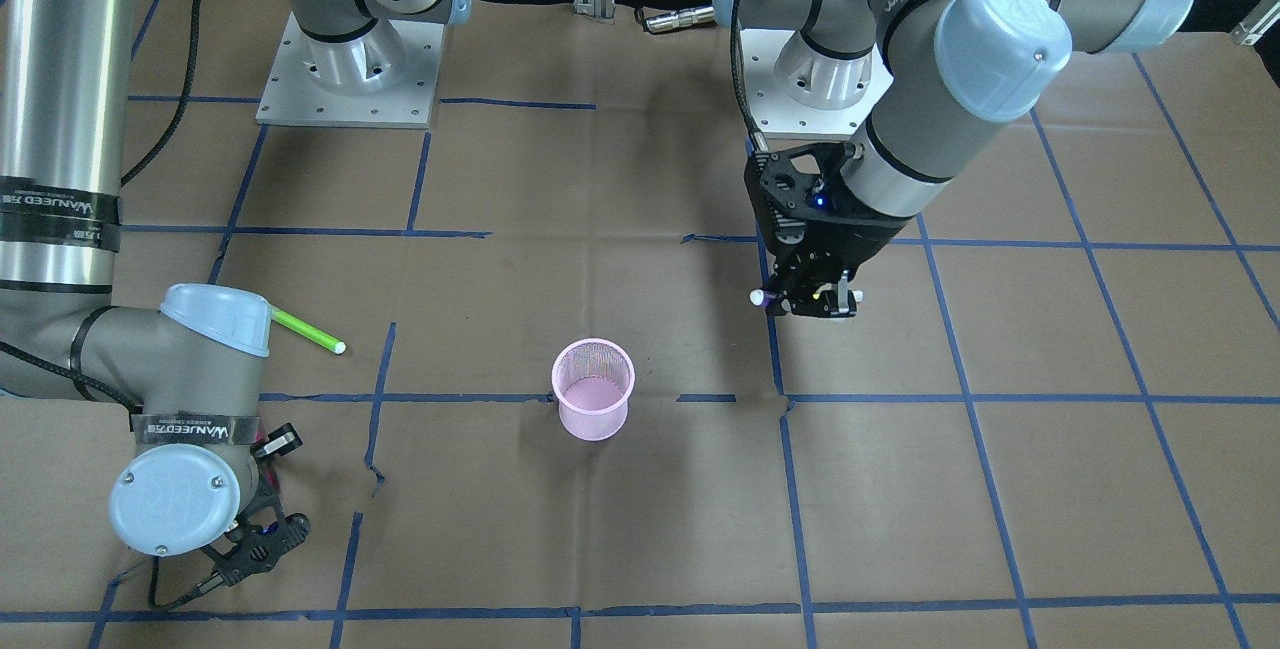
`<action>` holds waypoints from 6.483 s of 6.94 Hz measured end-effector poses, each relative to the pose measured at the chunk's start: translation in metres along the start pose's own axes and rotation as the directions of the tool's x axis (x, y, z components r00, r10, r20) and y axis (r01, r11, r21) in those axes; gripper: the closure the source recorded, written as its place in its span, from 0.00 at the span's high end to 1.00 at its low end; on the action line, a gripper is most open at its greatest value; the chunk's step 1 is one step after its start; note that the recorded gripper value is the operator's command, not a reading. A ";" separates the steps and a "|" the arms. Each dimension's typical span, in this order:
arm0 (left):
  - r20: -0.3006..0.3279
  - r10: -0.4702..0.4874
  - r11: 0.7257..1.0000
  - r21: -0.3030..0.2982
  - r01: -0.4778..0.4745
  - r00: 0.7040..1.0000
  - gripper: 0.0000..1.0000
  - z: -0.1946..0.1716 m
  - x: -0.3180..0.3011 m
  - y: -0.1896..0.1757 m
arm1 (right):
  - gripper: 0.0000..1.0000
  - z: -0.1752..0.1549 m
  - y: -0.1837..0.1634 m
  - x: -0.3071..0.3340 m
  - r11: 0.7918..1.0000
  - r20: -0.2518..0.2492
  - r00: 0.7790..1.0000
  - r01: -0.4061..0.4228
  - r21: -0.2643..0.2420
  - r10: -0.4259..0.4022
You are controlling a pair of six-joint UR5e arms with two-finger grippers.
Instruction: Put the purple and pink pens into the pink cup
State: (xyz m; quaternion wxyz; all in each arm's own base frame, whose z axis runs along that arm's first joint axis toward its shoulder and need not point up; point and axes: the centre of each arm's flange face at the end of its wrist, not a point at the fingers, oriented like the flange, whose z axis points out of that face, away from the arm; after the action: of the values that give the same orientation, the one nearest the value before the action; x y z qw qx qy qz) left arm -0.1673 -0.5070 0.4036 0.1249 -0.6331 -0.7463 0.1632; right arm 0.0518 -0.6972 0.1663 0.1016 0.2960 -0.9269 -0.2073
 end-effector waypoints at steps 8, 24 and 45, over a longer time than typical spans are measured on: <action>0.027 -0.030 0.956 0.292 0.021 0.999 0.00 0.054 0.002 -0.043 | 0.02 -0.008 0.001 -0.001 1.000 -0.002 1.000 0.016 0.012 -0.016; -0.001 -0.129 0.958 0.259 0.125 0.992 0.98 0.156 -0.035 -0.057 | 0.01 -0.257 0.199 -0.133 0.555 -0.391 0.611 0.791 0.258 -0.689; 0.387 -0.913 0.108 -0.067 0.992 0.125 0.98 -0.121 -0.018 -0.017 | 0.04 -0.115 0.080 -0.293 0.155 -0.189 0.850 0.299 0.942 -0.491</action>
State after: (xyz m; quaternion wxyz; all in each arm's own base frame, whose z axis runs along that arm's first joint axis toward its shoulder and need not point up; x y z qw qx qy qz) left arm -0.1319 -0.5168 0.5219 0.0048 0.0211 -0.9998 0.0010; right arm 0.2830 -0.5019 0.2849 -0.2285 0.5098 -0.7544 0.3445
